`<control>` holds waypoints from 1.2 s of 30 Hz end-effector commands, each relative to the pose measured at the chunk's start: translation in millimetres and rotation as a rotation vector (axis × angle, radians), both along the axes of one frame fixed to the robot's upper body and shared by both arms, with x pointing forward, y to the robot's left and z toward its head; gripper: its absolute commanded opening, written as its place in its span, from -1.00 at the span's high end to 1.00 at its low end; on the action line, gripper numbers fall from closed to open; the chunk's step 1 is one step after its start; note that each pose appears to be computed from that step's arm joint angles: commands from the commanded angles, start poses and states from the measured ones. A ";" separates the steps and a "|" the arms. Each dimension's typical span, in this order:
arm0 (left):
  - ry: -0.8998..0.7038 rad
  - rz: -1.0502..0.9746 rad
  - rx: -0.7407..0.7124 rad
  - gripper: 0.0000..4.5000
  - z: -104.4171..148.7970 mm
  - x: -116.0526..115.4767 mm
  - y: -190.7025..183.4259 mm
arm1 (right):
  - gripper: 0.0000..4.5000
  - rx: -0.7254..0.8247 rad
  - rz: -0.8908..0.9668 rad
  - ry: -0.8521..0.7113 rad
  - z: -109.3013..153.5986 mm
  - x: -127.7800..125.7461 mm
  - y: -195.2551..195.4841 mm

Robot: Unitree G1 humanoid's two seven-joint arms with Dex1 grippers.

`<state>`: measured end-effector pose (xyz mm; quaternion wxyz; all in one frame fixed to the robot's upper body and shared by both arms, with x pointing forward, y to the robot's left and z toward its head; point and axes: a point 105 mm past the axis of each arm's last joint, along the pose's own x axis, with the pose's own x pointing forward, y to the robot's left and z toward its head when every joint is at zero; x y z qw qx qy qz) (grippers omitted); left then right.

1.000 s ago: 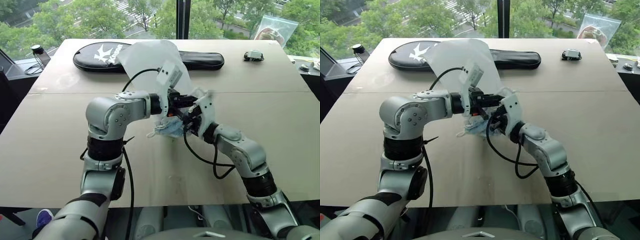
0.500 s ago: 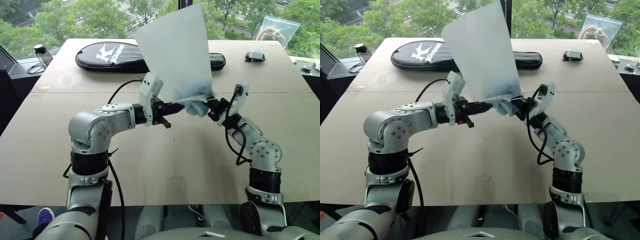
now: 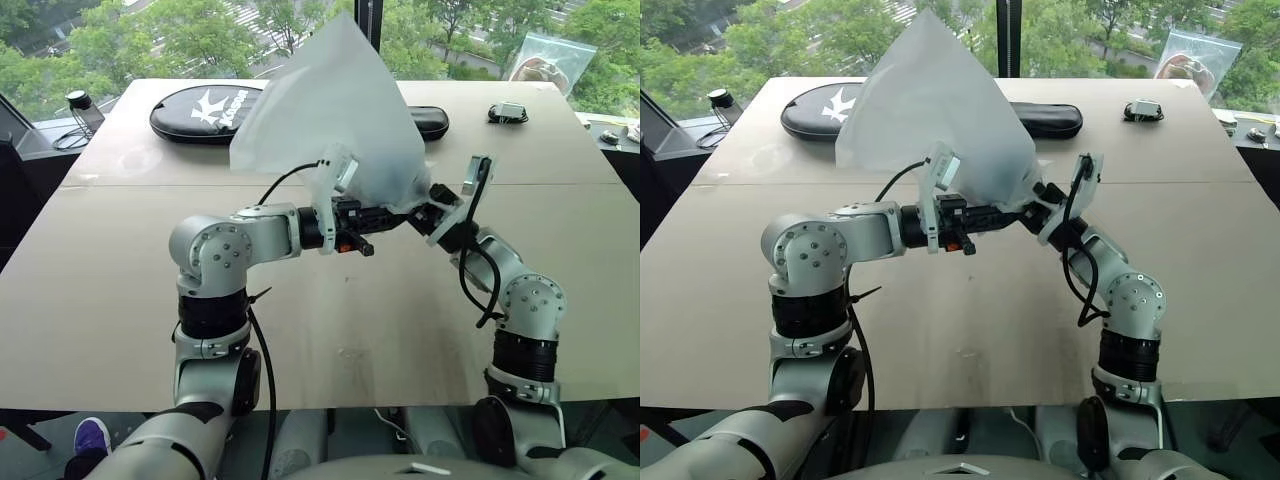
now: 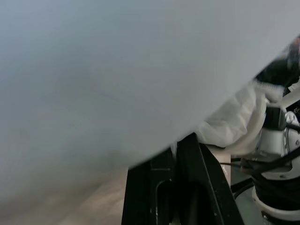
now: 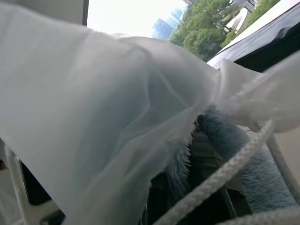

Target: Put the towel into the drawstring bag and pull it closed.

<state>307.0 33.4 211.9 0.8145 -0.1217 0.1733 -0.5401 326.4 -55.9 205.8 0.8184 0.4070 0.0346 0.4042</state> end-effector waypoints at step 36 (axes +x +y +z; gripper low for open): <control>-0.046 -0.041 -0.259 1.00 73.6 2.7 0.9 | 0.99 -0.329 0.134 -0.090 -12.1 -21.8 39.8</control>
